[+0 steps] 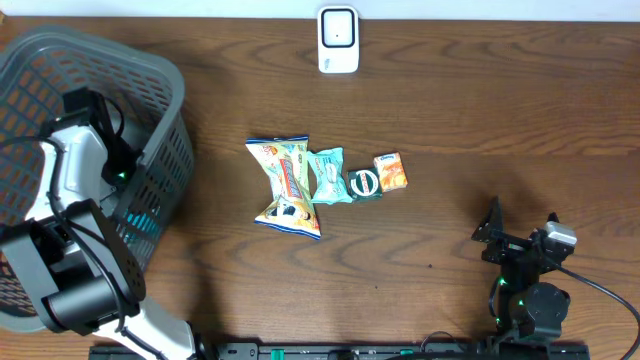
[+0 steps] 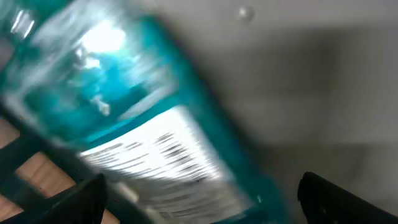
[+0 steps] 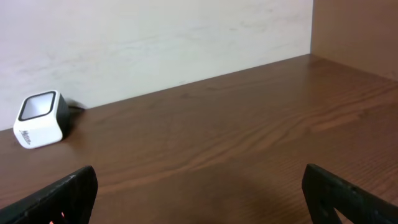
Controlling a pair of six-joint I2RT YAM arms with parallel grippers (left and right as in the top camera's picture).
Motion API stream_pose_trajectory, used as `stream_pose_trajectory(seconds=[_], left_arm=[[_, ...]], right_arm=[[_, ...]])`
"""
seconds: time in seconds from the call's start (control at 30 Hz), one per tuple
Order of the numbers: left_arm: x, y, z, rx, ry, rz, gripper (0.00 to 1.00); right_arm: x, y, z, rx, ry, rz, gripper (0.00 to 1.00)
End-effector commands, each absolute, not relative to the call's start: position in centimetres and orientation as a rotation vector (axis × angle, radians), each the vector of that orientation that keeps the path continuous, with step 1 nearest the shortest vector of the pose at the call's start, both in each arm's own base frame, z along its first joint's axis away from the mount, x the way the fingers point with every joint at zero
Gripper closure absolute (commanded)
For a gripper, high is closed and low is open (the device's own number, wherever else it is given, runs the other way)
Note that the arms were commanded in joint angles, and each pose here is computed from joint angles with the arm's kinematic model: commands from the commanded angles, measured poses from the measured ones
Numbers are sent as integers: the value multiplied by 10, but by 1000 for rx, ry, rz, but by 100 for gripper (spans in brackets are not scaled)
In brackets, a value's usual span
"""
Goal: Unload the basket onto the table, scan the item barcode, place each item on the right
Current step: 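Reach the left gripper into the basket and grasp the blue Listerine bottle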
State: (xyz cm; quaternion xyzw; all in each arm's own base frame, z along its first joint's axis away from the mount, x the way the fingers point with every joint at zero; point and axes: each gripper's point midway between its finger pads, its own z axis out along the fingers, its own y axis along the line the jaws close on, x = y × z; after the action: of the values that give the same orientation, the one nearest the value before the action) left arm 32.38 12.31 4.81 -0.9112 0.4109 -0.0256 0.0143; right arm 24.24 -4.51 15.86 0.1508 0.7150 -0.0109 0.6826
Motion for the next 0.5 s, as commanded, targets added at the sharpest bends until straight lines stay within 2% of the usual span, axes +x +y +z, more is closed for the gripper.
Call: stream_pose_trajectory(seconds=[0.0, 0.27, 0.47], left_arm=[[297, 122, 21, -2861, 1259, 114, 2], [284, 157, 26, -2624, 1368, 351, 2], [282, 163, 27, -2533, 1500, 403, 1]], right_arm=[[242, -44, 158, 339, 1603, -19, 1], [242, -44, 158, 339, 1603, -19, 1], [242, -44, 158, 339, 1604, -20, 1]])
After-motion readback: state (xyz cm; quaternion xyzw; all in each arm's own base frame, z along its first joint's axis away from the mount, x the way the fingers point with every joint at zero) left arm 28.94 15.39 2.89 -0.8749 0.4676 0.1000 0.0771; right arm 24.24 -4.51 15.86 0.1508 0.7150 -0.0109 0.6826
